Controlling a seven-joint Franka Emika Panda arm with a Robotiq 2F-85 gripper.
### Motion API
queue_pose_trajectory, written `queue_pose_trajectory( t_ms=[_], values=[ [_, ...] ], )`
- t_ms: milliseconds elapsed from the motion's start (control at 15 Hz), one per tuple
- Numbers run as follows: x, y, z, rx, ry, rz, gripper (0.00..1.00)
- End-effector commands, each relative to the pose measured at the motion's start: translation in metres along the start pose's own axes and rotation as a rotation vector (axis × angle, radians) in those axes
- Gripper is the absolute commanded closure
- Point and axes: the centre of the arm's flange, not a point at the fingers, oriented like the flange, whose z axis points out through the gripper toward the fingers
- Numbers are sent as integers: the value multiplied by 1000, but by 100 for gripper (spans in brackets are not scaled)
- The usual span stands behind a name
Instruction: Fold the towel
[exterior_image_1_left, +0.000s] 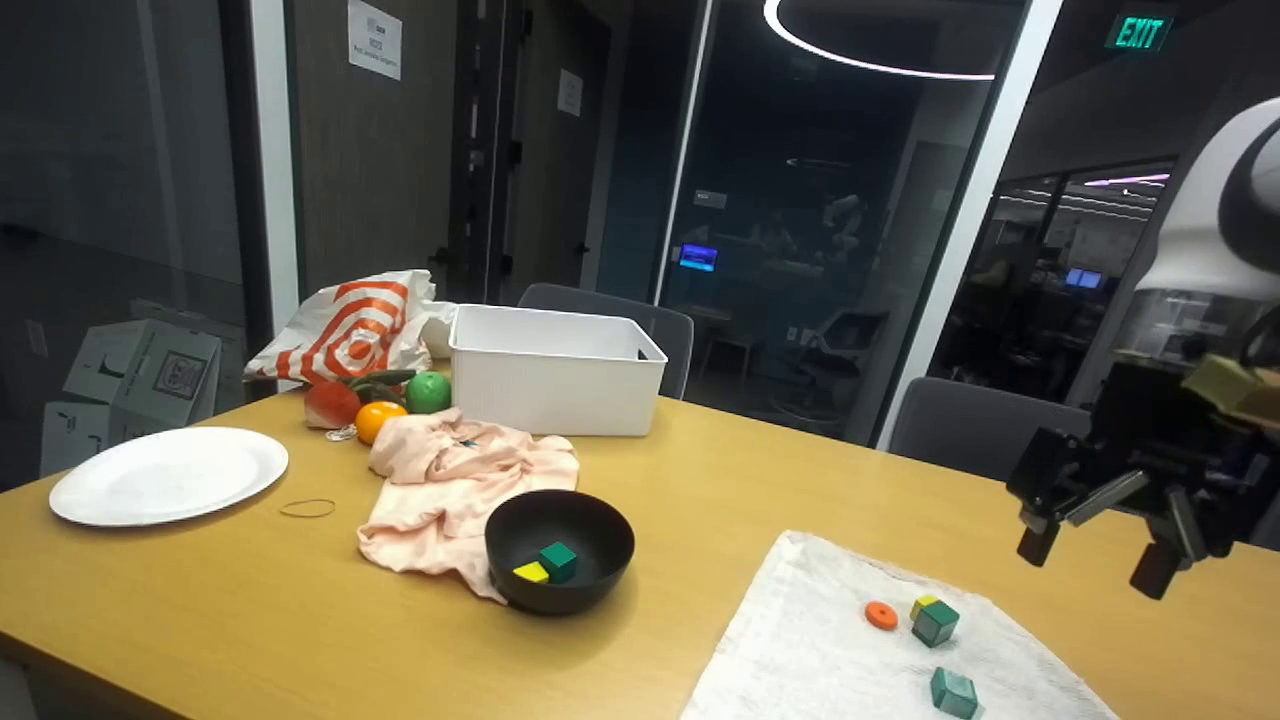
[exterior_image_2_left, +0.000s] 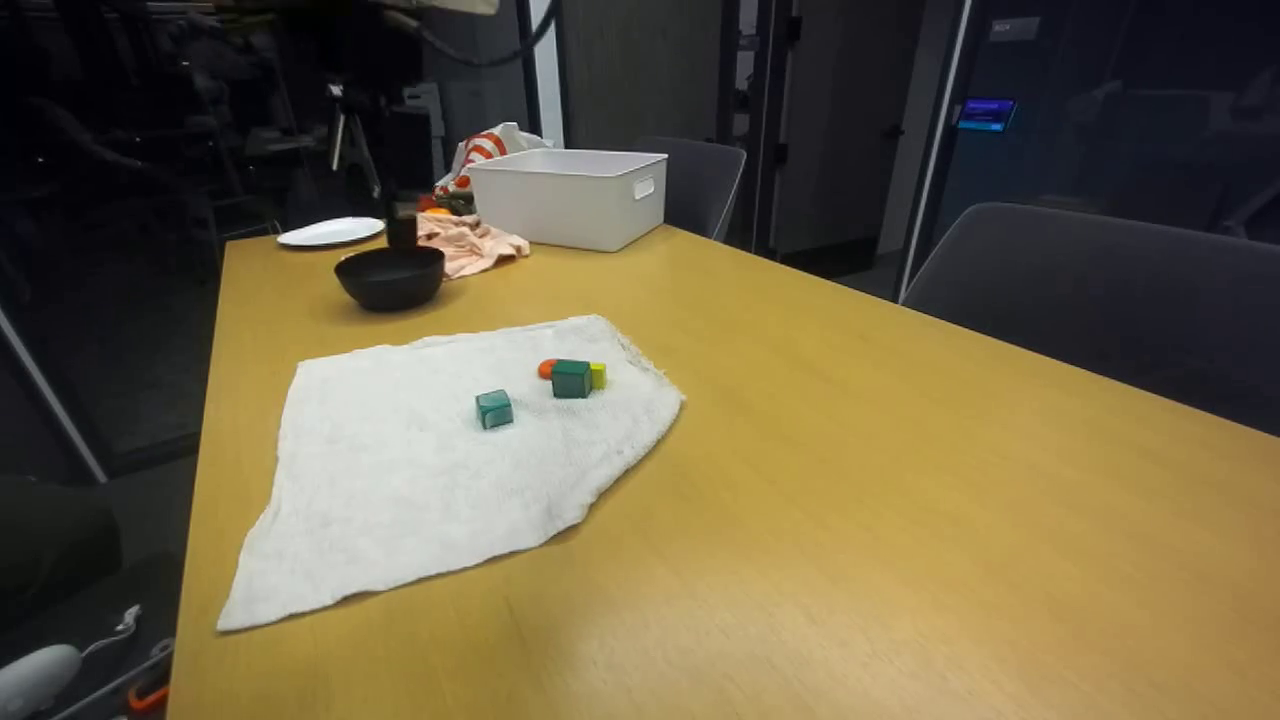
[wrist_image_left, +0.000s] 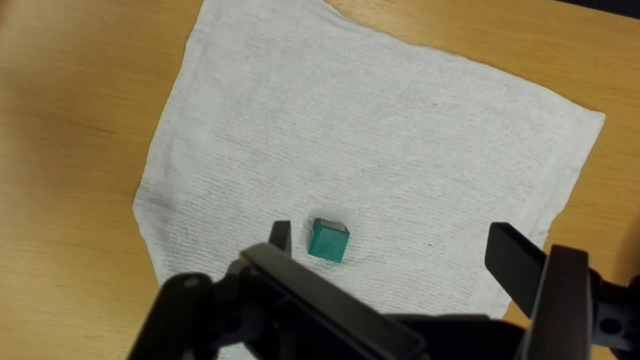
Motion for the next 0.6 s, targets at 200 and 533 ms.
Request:
queue_pose_trajectory(
  t_ms=[200, 533],
  values=[
    [41, 49, 75, -70, 52, 162, 0],
    [67, 86, 104, -129, 132, 287, 0]
  ],
)
